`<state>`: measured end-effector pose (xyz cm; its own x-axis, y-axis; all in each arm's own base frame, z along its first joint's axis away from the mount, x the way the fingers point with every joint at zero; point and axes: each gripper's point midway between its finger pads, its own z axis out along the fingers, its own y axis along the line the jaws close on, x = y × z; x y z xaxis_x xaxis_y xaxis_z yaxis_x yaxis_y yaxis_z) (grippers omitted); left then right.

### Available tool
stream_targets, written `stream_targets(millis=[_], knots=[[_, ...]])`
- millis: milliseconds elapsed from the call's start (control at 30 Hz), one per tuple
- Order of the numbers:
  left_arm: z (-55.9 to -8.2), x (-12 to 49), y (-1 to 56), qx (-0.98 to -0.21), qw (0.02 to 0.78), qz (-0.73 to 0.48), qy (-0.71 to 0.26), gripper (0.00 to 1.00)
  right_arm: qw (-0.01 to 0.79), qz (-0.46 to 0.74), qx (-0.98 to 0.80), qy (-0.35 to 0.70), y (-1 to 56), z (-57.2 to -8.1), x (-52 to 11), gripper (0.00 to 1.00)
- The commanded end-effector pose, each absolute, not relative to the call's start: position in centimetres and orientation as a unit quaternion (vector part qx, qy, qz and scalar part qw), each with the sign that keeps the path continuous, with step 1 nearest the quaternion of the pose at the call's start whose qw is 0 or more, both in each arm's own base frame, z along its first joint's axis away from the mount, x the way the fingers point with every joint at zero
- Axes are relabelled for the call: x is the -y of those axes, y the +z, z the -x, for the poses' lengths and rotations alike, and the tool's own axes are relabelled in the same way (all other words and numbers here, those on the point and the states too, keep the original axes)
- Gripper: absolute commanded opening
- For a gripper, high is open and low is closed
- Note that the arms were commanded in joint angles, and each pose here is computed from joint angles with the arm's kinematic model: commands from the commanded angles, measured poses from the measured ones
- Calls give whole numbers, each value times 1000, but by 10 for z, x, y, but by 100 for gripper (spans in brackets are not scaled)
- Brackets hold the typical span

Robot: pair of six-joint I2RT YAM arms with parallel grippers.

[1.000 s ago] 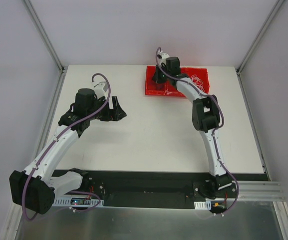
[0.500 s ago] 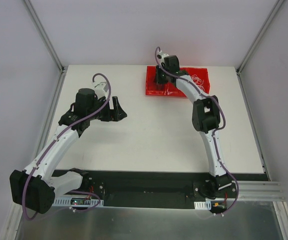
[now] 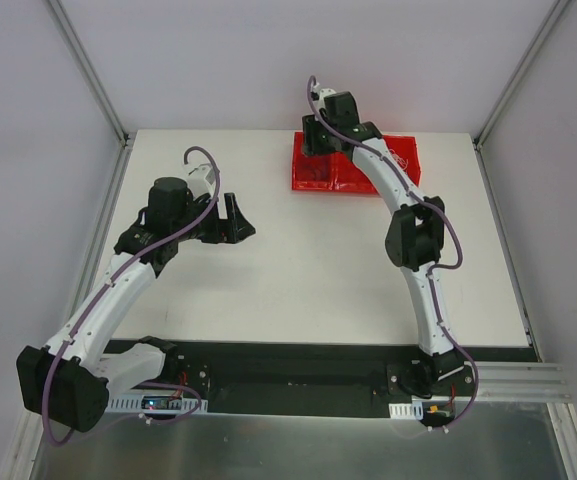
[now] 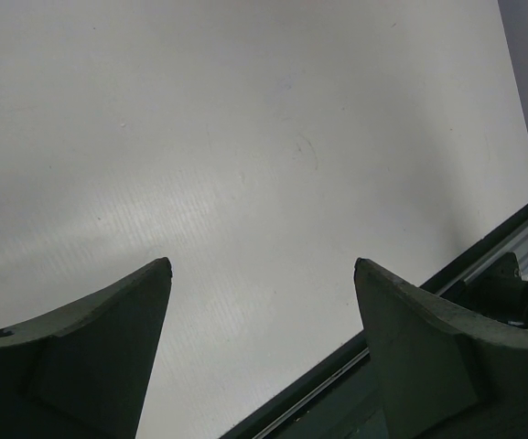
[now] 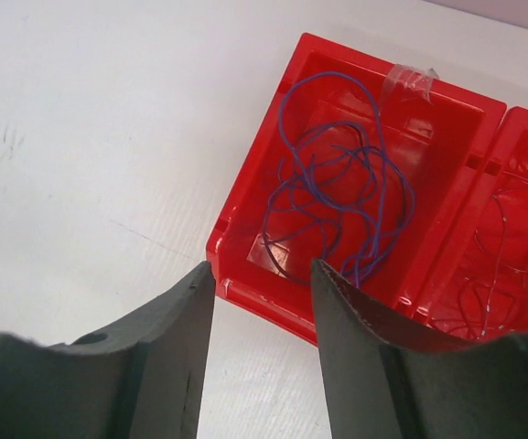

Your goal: Untangle the cables

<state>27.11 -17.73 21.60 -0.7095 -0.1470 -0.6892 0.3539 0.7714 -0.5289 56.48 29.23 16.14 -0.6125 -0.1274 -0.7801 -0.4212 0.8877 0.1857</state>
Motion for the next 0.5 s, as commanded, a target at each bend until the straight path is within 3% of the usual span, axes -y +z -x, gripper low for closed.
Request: stream_targets(millis=[0, 233, 367, 467], knots=[[-269, 178, 233, -850, 389, -60, -351, 80, 447, 155, -865, 166, 219, -559, -279, 51], [-267, 179, 235, -848, 389, -61, -355, 84, 424, 154, -883, 130, 234, -516, -257, 70], [-265, 179, 237, -845, 393, -63, -357, 86, 447, 130, -879, 103, 257, -465, -219, 73], [-262, 177, 239, -840, 404, -64, -358, 88, 451, 113, -882, 77, 238, -417, -184, 79]])
